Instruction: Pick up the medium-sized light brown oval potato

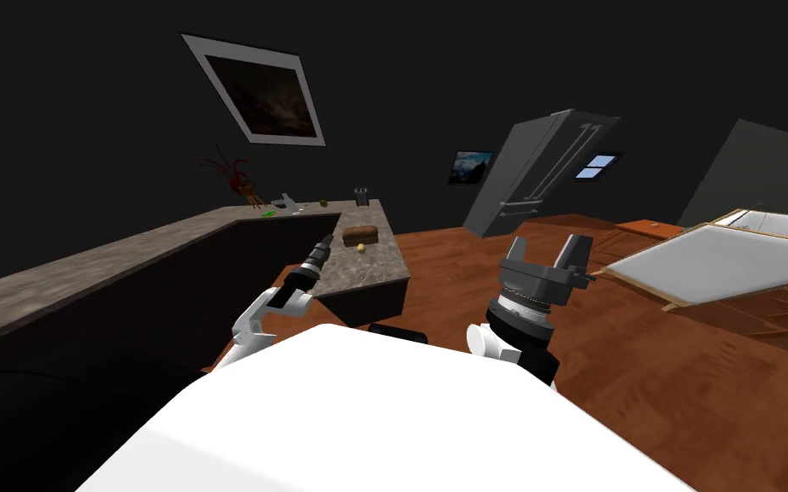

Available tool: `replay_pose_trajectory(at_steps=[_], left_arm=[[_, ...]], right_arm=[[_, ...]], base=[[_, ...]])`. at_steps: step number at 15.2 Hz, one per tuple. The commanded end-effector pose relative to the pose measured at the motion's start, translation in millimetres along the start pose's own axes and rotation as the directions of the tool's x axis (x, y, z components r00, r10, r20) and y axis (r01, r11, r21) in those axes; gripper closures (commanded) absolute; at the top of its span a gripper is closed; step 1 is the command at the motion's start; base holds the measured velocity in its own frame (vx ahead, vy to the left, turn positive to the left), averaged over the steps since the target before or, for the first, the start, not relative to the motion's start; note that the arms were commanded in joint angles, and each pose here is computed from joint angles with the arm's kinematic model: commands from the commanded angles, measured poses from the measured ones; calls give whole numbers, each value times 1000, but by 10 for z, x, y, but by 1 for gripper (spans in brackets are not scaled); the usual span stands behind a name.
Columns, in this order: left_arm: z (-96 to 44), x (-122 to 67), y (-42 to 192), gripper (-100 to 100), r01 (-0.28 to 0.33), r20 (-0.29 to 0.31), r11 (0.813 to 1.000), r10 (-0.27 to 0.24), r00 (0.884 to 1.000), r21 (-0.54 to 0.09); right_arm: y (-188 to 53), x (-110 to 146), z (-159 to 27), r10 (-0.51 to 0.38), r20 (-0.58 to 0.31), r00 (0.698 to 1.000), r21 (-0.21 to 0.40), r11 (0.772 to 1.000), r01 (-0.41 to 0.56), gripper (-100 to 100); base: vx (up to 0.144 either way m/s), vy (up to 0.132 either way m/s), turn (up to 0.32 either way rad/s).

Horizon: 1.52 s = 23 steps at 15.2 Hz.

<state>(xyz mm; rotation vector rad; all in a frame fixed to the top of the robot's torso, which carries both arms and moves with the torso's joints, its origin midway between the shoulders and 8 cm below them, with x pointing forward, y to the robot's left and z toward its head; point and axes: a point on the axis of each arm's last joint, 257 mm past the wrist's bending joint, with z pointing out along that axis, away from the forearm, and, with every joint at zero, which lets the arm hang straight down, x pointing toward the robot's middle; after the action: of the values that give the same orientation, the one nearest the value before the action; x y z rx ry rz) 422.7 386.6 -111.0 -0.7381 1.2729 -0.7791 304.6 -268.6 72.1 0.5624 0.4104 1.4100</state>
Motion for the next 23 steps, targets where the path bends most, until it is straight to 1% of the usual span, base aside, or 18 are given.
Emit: replay_pose_trajectory(at_steps=[1,2,4,6,7,8,11,12,13,14,15,17,18,19,20,21,22,23], left_arm=[[43,-86,238,-100,-29,-6,998,29,1000,-62],[43,-86,238,-100,-29,-6,998,29,1000,-62],[75,-233,525,-100,-68,-9,988,67,998,-142],[76,-315,702,-100,-84,-11,977,84,996,-195],[76,-315,702,-100,-84,-11,977,84,996,-195],[75,-402,855,-100,-99,-11,966,99,995,-240],[67,-493,1006,-100,-111,-10,952,113,994,-285],[52,-587,1155,-100,-121,-8,936,126,992,-330],[52,-587,1155,-100,-121,-8,936,126,992,-330],[30,-681,1300,-100,-129,-6,919,137,991,-373],[30,-681,1300,-100,-129,-6,919,137,991,-373],[-24,-866,1556,-100,-138,1,882,155,988,-450],[-35,-868,1579,-100,-137,1,878,155,988,-458],[-77,-957,1711,-100,-138,5,856,161,987,-498],[-77,-957,1711,-100,-138,5,856,161,987,-498],[-125,-1042,1838,-100,-136,9,833,167,986,-536],[-125,-1042,1840,-100,-136,9,833,167,986,-537],[-178,-1121,1962,-100,-132,13,809,171,985,-573]], right_arm=[[0,0,0,0,0,1000,0,1000,0,0],[0,0,0,0,0,1000,0,1000,0,0],[0,0,0,0,0,1000,0,1000,0,0],[0,0,0,0,0,1000,0,1000,0,0],[0,0,0,0,0,1000,0,1000,0,0],[0,0,0,0,0,1000,0,1000,0,0],[0,0,0,0,0,1000,0,1000,0,0],[0,0,0,0,0,1000,0,1000,0,0],[0,0,0,0,0,1000,0,1000,0,0],[0,0,0,0,0,1000,0,1000,0,0],[0,0,0,0,0,1000,0,1000,0,0],[0,0,0,0,0,1000,0,1000,0,0],[0,0,0,0,0,1000,0,1000,0,0],[0,0,0,0,0,1000,0,1000,0,0],[0,0,0,0,0,1000,0,1000,0,0],[0,0,0,0,0,1000,0,1000,0,0],[0,0,0,0,0,1000,0,1000,0,0],[0,0,0,0,0,1000,0,1000,0,0]], base=[[-4,-40,-174],[-5,-33,-125],[-7,-44,-212],[-2,-45,-173],[3,-38,-119],[2,-40,-164],[3,-36,-152],[3,-33,-142],[5,-32,-147],[9,-41,-174],[9,-37,-136],[9,-46,-197],[12,-48,-201],[17,-45,-180],[21,-36,-123],[22,-38,-151],[17,-32,-119],[18,-33,-150]])
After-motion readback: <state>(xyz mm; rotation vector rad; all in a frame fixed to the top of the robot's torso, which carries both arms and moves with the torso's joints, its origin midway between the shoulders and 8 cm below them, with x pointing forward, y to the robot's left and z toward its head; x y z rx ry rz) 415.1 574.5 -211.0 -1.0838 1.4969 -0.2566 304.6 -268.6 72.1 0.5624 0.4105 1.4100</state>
